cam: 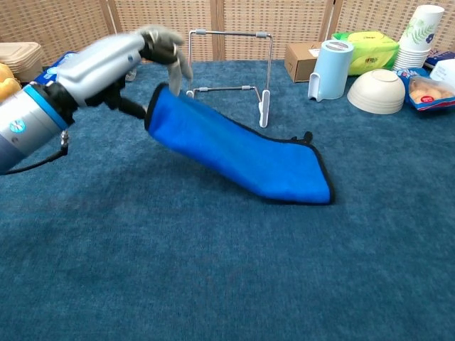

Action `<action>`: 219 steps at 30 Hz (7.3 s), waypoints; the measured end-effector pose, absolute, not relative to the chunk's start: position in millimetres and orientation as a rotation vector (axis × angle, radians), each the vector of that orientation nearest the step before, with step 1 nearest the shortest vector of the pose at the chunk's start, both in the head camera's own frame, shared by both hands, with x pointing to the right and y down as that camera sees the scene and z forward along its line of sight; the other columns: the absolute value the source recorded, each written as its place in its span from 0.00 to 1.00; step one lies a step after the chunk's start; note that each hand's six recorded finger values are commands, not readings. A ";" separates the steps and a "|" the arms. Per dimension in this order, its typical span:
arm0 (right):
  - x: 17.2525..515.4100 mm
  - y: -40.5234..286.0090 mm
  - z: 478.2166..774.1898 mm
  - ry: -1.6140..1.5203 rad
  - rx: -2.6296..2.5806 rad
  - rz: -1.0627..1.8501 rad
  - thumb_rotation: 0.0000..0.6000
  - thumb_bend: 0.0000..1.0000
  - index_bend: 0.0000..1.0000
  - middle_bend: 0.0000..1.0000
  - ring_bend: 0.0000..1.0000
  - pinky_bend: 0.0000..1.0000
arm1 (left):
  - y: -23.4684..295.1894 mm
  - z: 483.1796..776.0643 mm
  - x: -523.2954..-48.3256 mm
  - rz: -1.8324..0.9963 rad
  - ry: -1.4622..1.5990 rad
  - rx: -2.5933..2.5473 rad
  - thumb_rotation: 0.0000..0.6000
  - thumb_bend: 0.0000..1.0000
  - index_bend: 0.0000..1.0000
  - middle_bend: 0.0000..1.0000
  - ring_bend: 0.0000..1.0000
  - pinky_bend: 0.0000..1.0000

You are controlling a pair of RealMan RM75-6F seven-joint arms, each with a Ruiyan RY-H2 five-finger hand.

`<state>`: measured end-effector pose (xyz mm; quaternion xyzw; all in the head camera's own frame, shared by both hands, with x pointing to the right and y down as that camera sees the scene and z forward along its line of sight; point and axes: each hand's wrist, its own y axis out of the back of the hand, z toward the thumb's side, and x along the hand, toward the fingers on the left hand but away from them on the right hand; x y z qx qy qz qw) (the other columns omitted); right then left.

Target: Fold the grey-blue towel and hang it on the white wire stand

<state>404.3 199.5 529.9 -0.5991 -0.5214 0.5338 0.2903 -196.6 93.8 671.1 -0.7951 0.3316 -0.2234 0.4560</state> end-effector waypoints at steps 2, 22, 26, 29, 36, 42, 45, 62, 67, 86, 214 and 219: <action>405.7 200.1 531.1 -1.395 -1.600 1.423 1.00 0.31 0.10 0.05 0.00 0.02 | 88.2 655.9 -194.5 -0.531 0.857 -1.964 1.00 0.52 0.77 0.38 0.14 0.00; 423.0 205.2 551.7 -1.423 -1.656 1.391 1.00 0.31 0.10 0.05 0.00 0.01 | 0.3 510.9 -181.0 -0.643 1.096 -1.786 1.00 0.54 0.78 0.37 0.13 0.00; 427.3 206.9 552.2 -1.442 -1.661 1.386 1.00 0.31 0.10 0.05 0.00 0.01 | -8.9 508.6 -178.0 -0.696 1.122 -1.805 1.00 0.54 0.78 0.37 0.13 0.00; 430.4 208.4 552.6 -1.452 -1.661 1.388 1.00 0.31 0.10 0.05 0.00 0.01 | -14.4 509.3 -174.2 -0.730 1.129 -1.818 1.00 0.54 0.78 0.37 0.13 0.00; 440.4 213.3 552.3 -1.475 -1.649 1.408 1.00 0.31 0.10 0.05 0.00 0.01 | -26.7 518.8 -156.1 -0.775 1.125 -1.834 1.00 0.54 0.78 0.37 0.13 0.00; 446.6 218.0 550.9 -1.485 -1.643 1.425 1.00 0.31 0.10 0.05 0.00 0.00 | -46.7 534.5 -138.8 -0.820 1.147 -1.809 1.00 0.54 0.78 0.36 0.13 0.00; 448.2 220.0 549.6 -1.488 -1.642 1.430 1.00 0.31 0.10 0.05 0.00 0.00 | -56.5 542.3 -131.9 -0.845 1.165 -1.807 1.00 0.54 0.78 0.36 0.13 0.00; 456.9 227.8 541.4 -1.506 -1.611 1.459 1.00 0.31 0.08 0.05 0.00 0.00 | -85.7 571.4 -109.1 -0.939 1.214 -1.793 1.00 0.54 0.78 0.36 0.12 0.00; 456.7 229.7 541.9 -1.503 -1.611 1.470 1.00 0.30 0.08 0.05 0.00 0.00 | -94.7 574.8 -109.0 -0.962 1.227 -1.768 1.00 0.54 0.77 0.36 0.12 0.00; 455.5 231.4 534.4 -1.490 -1.582 1.500 1.00 0.31 0.07 0.05 0.00 0.00 | -126.5 622.9 -111.9 -1.102 1.157 -1.625 1.00 0.54 0.76 0.35 0.12 0.00; 414.8 205.6 555.5 -1.151 -1.549 1.534 1.00 0.31 0.01 0.00 0.00 0.00 | 284.4 507.7 -469.7 -1.595 1.154 -1.468 1.00 0.35 0.26 0.12 0.00 0.00; 418.5 211.0 556.7 -1.159 -1.563 1.539 1.00 0.31 0.01 0.00 0.00 0.00 | 280.0 503.9 -466.2 -1.580 1.160 -1.462 1.00 0.35 0.26 0.12 0.00 0.00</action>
